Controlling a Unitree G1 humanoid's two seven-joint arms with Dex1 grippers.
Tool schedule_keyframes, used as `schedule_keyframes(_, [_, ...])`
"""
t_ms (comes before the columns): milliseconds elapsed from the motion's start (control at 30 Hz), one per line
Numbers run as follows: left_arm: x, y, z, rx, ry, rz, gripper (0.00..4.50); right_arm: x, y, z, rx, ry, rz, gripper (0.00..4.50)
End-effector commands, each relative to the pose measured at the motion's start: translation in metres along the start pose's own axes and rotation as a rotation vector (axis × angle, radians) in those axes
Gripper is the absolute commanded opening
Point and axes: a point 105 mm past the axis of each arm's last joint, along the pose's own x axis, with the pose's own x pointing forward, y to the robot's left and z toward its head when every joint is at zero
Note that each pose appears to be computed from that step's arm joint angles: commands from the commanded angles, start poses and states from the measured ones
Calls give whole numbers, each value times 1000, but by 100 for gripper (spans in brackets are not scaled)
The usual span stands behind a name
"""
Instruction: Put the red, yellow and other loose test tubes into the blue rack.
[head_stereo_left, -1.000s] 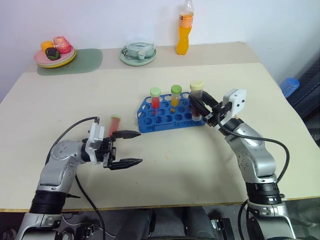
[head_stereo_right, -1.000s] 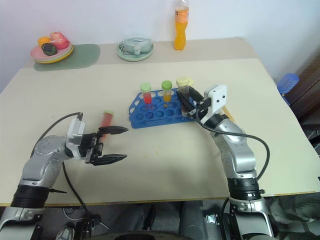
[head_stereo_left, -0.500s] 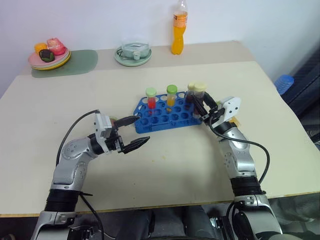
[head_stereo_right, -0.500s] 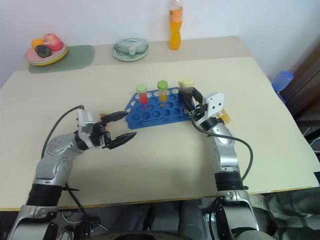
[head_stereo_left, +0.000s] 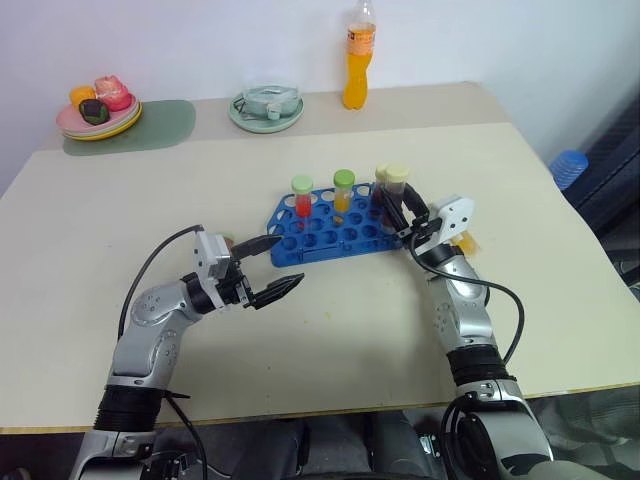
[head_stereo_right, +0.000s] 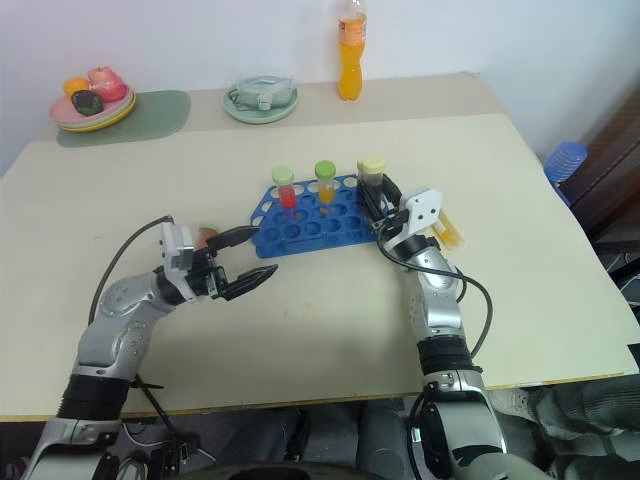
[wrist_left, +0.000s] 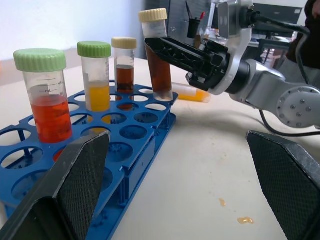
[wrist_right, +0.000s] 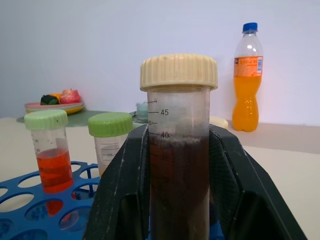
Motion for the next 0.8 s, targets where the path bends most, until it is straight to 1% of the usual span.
schedule_keyframes(33, [2,-4,8,22,-20,-18,450,2,-3,7,-16,-48,-20,133])
schedule_keyframes(233, [4,-4,10,21,-18,-23,450,-2,-8,3,-6,-68,-70,133])
schedule_keyframes(400, [5,-4,11,22,-20,-23,450,-4,-6,1,-12,-84,-71,133])
schedule_keyframes(433, [5,-4,11,22,-20,-23,450,-5,-6,0,-16,-85,-71,209])
schedule_keyframes(500, [5,-4,11,20,-20,-24,450,-5,-7,2,-47,-86,-77,285])
schedule_keyframes(700, [7,-6,12,15,-22,-38,450,-13,-15,8,-122,-73,-84,285])
schedule_keyframes(800, [9,-9,11,7,-27,-49,450,-18,-17,17,-159,-66,-52,285])
